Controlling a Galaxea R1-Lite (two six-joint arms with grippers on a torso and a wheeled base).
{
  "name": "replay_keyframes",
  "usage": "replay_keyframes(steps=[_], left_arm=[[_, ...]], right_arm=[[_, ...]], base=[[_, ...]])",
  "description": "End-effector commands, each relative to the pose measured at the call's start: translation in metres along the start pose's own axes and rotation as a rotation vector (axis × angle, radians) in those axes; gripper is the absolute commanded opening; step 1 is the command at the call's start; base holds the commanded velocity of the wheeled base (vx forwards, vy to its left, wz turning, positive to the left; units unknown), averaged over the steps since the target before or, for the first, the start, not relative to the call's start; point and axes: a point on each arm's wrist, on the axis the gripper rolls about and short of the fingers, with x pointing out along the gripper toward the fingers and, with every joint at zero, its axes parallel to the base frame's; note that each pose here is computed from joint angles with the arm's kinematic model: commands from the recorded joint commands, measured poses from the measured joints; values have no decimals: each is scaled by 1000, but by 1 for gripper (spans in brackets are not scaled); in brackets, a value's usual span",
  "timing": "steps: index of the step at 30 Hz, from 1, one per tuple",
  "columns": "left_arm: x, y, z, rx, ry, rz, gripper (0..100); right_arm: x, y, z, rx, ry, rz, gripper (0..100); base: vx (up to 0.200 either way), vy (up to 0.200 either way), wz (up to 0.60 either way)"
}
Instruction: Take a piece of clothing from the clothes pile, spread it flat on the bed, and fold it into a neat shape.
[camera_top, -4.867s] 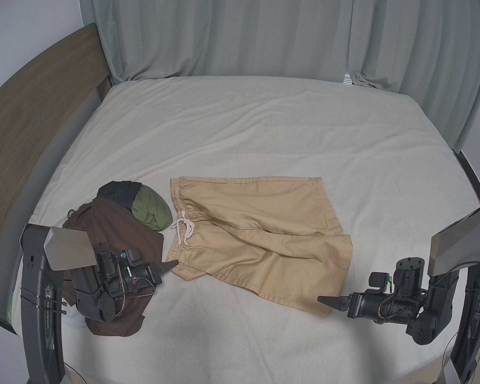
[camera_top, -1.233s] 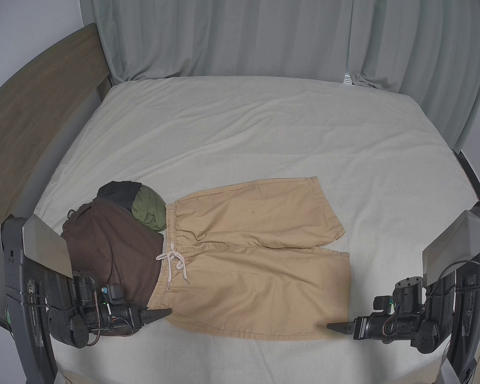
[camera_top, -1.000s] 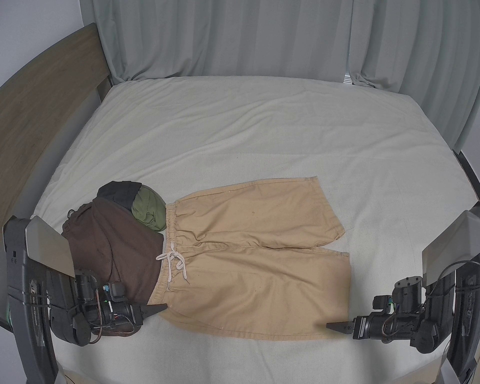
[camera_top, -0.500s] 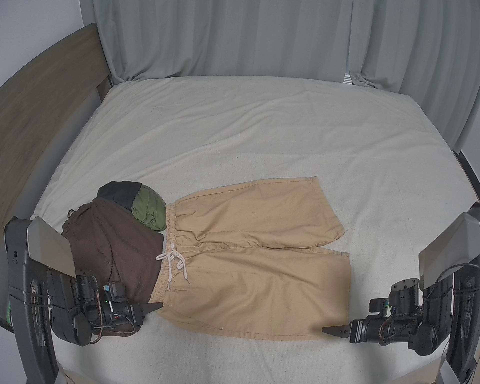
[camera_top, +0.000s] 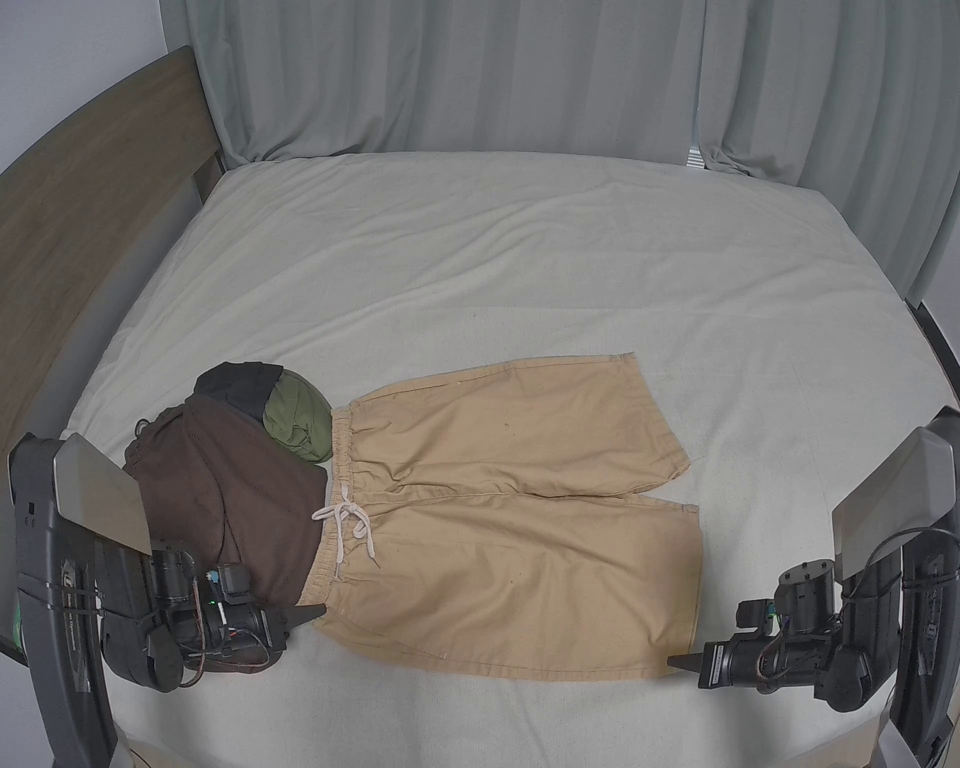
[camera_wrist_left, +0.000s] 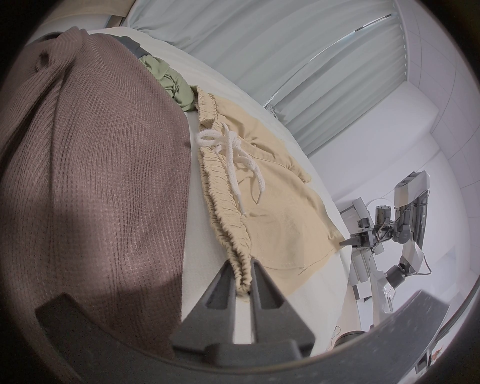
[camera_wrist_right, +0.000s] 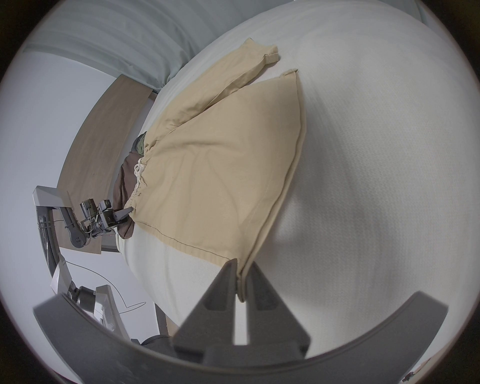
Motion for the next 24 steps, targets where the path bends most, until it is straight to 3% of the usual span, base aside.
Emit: replay_keyframes(steps=[1,17,24], left_arm=[[-1,0,0,-5,1,1,0],[-29,-21,-10,-63,46,-44,0],[-33,-24,-15,-84,63,-37,0]], right_arm=[[1,-1,-1,3,5,-5,0],[-11,4,-1,-5,6,-9,0],[-31,11,0,-50,57,-9,0]], base=[[0,0,0],[0,0,0],[0,0,0]])
